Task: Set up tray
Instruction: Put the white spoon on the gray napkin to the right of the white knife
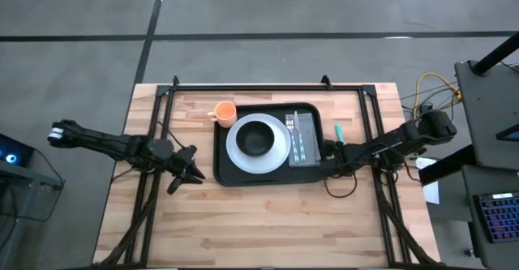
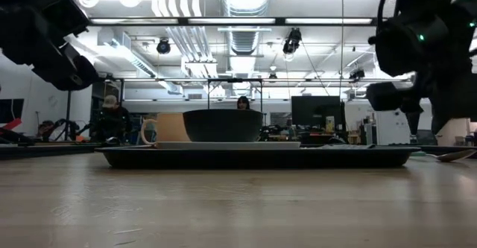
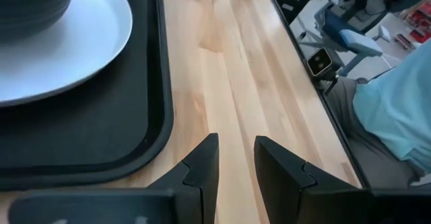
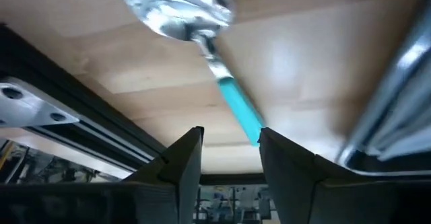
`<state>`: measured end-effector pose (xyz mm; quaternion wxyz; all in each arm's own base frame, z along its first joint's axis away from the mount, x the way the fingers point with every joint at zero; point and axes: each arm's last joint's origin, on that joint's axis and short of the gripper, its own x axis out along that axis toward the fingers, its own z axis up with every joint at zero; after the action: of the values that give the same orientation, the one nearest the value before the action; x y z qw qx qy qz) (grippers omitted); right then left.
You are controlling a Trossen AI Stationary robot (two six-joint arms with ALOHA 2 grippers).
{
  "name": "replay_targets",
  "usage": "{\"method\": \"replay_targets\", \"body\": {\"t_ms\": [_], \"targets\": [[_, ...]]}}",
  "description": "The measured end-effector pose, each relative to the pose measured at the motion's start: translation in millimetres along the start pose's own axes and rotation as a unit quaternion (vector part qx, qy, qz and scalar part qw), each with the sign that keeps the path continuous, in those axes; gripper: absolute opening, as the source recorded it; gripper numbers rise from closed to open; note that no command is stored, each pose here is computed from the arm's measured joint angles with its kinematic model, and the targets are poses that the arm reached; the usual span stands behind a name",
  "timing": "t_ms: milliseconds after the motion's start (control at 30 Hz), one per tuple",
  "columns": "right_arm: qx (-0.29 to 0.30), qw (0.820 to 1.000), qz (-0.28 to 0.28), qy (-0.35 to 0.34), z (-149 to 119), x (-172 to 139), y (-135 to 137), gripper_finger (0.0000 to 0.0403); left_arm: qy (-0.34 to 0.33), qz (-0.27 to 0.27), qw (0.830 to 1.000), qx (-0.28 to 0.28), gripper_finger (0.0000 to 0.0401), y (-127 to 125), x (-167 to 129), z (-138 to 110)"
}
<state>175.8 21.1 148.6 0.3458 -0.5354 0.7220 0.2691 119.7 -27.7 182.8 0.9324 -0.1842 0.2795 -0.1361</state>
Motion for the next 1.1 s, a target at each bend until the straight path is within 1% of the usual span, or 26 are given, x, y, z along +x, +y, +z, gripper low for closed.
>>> {"method": "replay_targets", "body": {"t_ms": [100,300,400,600,733,833,1033,1100], "targets": [[-0.012,1.000,0.000,-0.002,2.8,6.5,3.5,0.0133,-0.015,-0.006,1.000,0.005,0.0076,-1.2,-0.2,2.9],[0.004,0.999,-0.036,-0.026,11.1,14.8,0.9,0.0128,-0.018,-0.008,1.000,0.007,0.0076,-1.5,-0.1,3.6],[-0.013,0.999,-0.036,-0.030,13.1,19.7,3.5,0.0129,-0.018,-0.007,1.000,0.007,0.0076,-1.5,-0.1,3.6],[-0.007,0.998,-0.041,-0.038,18.7,33.7,11.7,0.0128,-0.021,-0.009,1.000,0.008,0.0076,-1.8,-0.2,4.3],[-0.011,0.998,-0.055,-0.025,19.8,38.5,14.0,0.0126,-0.021,-0.009,1.000,0.008,0.0076,-1.8,-0.2,4.3],[-0.005,0.998,-0.063,-0.014,19.3,39.8,13.8,0.0106,-0.021,-0.009,1.000,0.008,0.0076,-1.8,-0.2,4.3],[0.030,0.997,-0.064,-0.016,19.4,38.9,12.4,0.0023,-0.021,-0.009,1.000,0.008,0.0076,-1.9,-0.2,4.3],[0.041,0.997,-0.068,-0.020,19.7,37.3,10.3,0.0020,-0.021,-0.009,1.000,0.008,0.0076,-1.8,-0.2,4.3]]}}
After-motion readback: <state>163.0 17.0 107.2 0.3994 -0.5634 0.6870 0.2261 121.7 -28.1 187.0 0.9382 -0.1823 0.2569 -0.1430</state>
